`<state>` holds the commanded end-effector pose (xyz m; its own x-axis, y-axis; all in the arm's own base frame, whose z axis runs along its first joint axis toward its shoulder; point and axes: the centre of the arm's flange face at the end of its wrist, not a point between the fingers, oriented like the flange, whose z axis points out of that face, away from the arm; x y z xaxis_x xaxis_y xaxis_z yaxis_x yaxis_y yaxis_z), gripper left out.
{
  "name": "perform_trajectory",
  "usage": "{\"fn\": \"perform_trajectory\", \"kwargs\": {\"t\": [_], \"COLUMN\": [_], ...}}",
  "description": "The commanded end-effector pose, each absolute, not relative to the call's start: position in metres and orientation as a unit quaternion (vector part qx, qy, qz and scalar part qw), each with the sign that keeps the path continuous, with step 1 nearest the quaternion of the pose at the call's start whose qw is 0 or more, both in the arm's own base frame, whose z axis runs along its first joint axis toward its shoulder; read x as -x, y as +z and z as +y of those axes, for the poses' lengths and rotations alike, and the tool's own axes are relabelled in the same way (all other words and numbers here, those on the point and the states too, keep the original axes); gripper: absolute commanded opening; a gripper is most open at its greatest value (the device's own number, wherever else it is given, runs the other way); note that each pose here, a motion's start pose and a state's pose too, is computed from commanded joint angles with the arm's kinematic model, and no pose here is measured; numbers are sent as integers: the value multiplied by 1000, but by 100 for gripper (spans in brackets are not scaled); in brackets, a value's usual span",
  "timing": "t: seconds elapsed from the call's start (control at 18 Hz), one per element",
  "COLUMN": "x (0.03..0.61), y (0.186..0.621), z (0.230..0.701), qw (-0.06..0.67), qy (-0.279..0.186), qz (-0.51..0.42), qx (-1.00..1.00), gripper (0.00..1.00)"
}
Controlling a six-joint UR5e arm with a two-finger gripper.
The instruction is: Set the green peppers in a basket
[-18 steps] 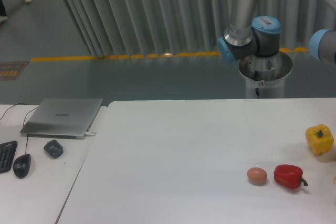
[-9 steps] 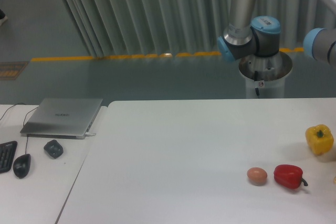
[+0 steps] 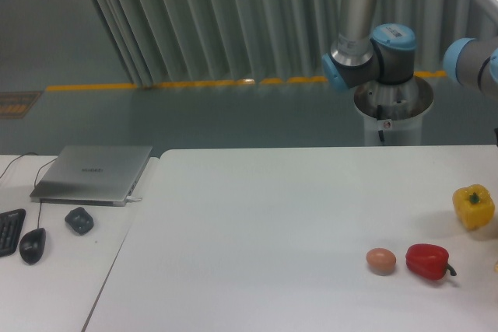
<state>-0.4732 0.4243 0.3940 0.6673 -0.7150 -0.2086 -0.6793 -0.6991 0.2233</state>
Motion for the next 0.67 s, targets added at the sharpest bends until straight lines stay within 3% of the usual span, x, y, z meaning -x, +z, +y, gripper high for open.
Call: {"fn": "perform_trajectory", "kwargs": {"t": [0.67], "x": [442], "y": [386], "z": [437], "qw": [56], "qy": [-134], "qz": [-362], "qx": [-921], "gripper": [100]}}
